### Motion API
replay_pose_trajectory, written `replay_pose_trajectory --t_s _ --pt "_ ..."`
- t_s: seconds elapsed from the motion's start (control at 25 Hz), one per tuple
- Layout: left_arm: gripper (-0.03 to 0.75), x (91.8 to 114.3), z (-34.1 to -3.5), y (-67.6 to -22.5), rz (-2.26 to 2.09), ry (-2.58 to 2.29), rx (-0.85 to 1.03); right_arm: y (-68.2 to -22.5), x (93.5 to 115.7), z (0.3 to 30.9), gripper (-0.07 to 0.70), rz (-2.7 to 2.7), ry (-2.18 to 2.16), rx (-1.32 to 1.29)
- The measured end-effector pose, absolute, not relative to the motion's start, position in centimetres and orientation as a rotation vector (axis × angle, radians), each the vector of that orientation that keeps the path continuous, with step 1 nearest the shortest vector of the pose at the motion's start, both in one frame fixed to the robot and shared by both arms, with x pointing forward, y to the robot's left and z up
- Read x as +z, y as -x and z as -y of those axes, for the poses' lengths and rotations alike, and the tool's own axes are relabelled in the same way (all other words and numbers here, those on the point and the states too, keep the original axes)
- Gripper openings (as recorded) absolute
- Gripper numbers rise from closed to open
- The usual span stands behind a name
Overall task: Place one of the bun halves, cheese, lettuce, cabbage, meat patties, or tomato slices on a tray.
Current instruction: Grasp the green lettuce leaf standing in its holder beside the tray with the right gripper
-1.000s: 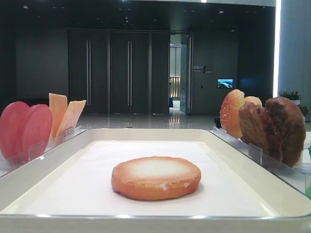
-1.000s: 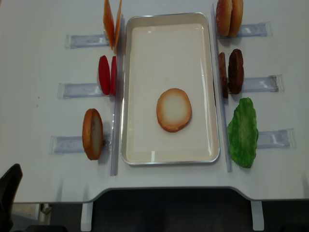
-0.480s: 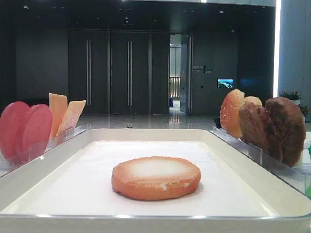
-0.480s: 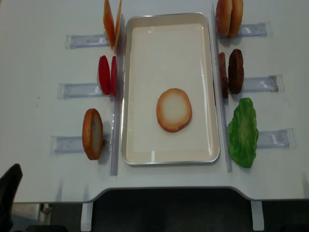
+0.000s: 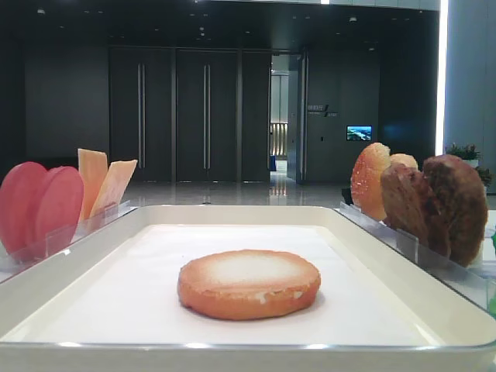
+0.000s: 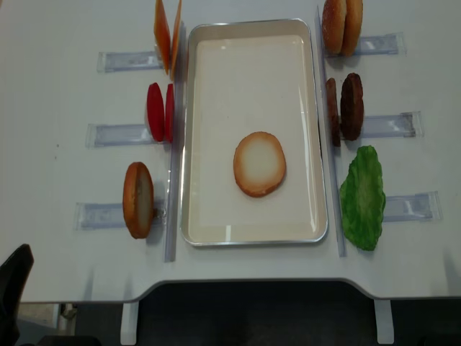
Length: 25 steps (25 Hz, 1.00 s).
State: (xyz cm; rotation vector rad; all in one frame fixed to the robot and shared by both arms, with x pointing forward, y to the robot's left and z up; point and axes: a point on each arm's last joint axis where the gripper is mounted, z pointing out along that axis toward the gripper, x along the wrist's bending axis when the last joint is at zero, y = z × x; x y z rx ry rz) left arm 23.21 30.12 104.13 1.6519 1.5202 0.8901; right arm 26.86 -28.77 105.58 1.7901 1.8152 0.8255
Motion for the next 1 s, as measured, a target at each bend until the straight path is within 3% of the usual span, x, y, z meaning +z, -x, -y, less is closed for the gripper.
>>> replay_pose_trajectory --t_s 1.0 --pt "0.579 104.1 -30.1 -23.2 -1.520 -1.652 0.890 -38.1 108.6 28.5 0.422 -2.076 -2.047 0.685"
